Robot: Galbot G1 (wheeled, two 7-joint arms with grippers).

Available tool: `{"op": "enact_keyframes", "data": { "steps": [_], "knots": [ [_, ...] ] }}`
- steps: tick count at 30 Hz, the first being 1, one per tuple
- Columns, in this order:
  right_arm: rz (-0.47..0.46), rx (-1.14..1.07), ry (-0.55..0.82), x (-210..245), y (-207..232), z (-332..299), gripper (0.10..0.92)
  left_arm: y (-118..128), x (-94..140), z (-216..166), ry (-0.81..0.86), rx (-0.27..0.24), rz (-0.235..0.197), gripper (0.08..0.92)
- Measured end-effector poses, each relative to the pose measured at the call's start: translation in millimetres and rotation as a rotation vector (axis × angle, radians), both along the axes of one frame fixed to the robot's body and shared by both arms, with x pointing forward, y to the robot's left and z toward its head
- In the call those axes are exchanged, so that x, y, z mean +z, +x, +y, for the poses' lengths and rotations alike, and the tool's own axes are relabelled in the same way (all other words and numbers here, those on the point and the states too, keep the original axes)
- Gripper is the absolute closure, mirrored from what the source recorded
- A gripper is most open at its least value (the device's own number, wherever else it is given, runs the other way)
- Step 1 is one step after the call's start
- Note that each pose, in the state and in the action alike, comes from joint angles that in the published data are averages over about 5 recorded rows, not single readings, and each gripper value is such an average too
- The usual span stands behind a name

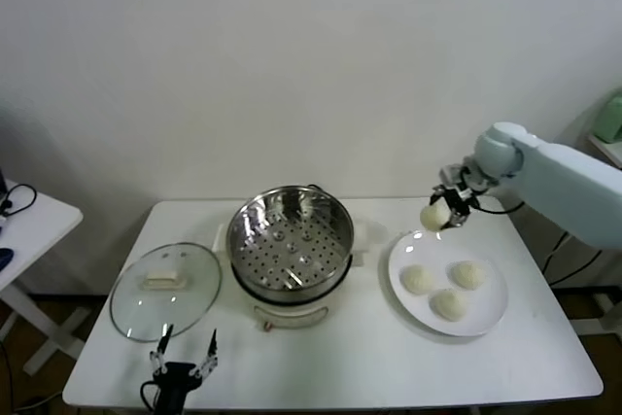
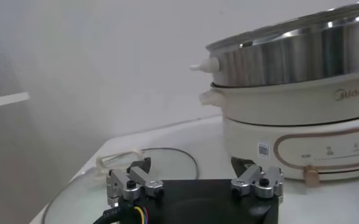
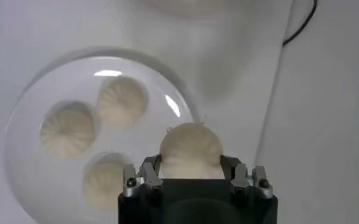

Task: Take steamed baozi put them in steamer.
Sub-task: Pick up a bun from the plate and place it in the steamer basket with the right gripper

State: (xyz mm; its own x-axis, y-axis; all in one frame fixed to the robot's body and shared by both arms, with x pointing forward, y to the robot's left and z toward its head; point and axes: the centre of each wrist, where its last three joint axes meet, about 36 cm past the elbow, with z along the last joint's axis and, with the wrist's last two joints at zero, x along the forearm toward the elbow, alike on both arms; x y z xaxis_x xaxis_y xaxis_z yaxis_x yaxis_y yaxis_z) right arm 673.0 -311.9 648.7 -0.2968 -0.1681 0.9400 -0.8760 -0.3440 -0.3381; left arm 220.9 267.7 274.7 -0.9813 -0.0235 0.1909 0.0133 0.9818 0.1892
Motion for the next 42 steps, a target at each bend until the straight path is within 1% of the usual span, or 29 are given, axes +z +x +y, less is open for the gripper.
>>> {"op": "enact_keyframes", "data": {
  "steps": [6, 12, 16, 20, 24, 30, 36, 42],
  "knots": [
    [-0.024, 0.16, 0.03, 44, -5, 42, 0.368, -2, 2, 1, 0.004, 0.003, -0.003, 0.177],
    [-0.032, 0.336, 0.012, 83, -5, 93, 0.369, -3, 3, 1, 0.004, 0.003, -0.005, 0.177],
    [-0.033, 0.448, -0.022, 100, -4, 132, 0.369, -2, 2, 0, 0.0, 0.004, -0.007, 0.177],
    [-0.033, 0.548, -0.056, 107, -2, 174, 0.369, -2, 2, -1, -0.002, 0.007, -0.007, 0.177],
    [-0.027, 0.631, -0.095, 105, 0, 213, 0.375, -3, 2, 0, -0.001, 0.012, -0.009, 0.177],
    [-0.02, 0.726, -0.156, 87, 5, 256, 0.377, -6, 2, 5, 0.004, 0.024, -0.011, 0.177],
    [-0.016, 0.784, -0.2, 61, 18, 280, 0.378, -7, 2, 7, 0.008, 0.03, -0.011, 0.177],
    [-0.014, 0.823, -0.212, 30, 31, 297, 0.377, -7, 1, 9, 0.01, 0.034, -0.01, 0.177]
  ]
}}
